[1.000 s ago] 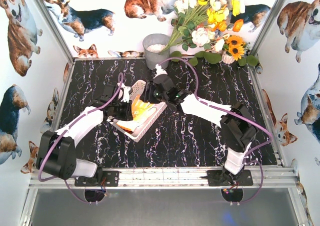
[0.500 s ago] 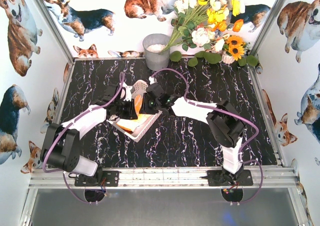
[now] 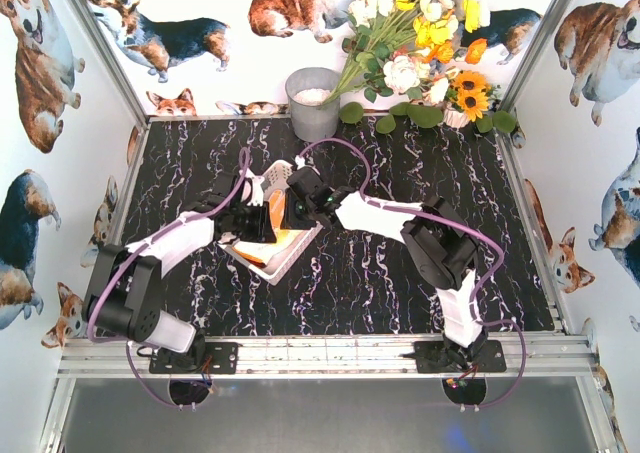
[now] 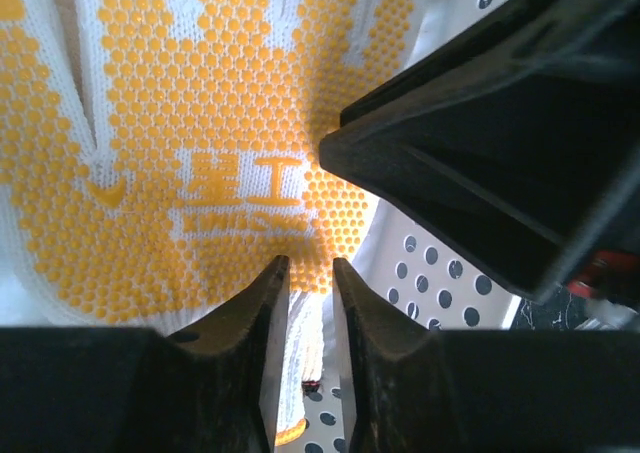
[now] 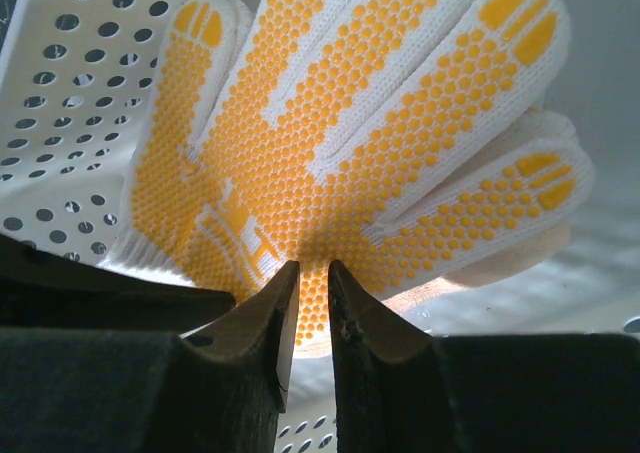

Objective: Put the gloves into the storage basket
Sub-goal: Adjust the glove in the bin, then reset both arms

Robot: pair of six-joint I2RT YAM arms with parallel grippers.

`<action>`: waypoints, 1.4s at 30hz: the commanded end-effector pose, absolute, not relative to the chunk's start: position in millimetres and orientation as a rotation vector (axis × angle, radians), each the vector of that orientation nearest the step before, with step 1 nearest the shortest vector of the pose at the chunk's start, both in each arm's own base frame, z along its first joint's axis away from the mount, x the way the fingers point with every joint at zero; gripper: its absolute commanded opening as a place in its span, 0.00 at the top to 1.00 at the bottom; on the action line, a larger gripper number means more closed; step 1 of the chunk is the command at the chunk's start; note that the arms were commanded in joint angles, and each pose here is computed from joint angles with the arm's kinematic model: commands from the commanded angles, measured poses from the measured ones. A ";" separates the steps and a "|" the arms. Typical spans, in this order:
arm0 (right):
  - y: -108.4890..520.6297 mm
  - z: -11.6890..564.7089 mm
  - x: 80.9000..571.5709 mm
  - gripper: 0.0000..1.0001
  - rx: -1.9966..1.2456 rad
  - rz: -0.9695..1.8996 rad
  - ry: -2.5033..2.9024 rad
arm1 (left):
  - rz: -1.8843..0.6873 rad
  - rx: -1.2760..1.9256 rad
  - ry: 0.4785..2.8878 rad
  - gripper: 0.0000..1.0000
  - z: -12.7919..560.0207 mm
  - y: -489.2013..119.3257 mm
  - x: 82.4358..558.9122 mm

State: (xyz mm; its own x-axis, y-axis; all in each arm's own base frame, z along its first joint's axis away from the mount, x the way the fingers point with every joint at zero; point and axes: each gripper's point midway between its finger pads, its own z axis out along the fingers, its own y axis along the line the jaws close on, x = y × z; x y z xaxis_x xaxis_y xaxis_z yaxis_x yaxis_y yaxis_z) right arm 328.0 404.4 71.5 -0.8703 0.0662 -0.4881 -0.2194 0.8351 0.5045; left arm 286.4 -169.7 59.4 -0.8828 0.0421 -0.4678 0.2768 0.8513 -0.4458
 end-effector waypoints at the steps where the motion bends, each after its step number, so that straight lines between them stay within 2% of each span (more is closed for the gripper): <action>1: 415.6 90.7 338.7 0.79 -0.149 0.791 2.461 | -0.722 0.271 2.487 0.79 83.5 -168.8 293.6; 5: 415.3 117.0 338.0 0.74 -0.189 0.815 2.415 | -0.638 0.331 2.384 0.68 119.4 -160.4 302.0; 12: 387.6 196.3 332.8 0.53 -0.306 0.797 2.245 | -0.413 0.331 2.177 0.37 191.0 -131.2 326.0; 17: 322.9 219.1 333.3 0.37 -0.292 0.645 2.150 | -0.247 0.119 2.050 0.14 219.9 -77.5 358.3; 19: 285.9 220.0 336.7 0.27 -0.254 0.578 2.123 | -0.218 -0.014 1.996 0.08 223.7 -49.3 370.1; 21: 249.7 214.4 339.3 0.20 -0.206 0.544 2.119 | -0.180 -0.153 1.948 0.03 220.4 -17.9 378.1; 26: 159.5 188.7 348.4 0.09 -0.090 0.415 2.094 | -0.045 -0.414 1.860 0.01 182.1 45.9 379.2; 31: 76.9 163.8 356.8 0.07 0.116 0.288 2.005 | 0.134 -0.512 1.805 0.00 144.8 80.1 373.4; 38: 16.3 145.6 347.1 0.06 0.224 0.064 1.833 | 0.137 -0.408 1.705 0.00 112.7 75.4 366.0; 42: 6.8 145.7 349.8 0.06 0.129 -0.032 1.771 | 0.087 -0.273 1.720 0.00 101.3 55.5 368.7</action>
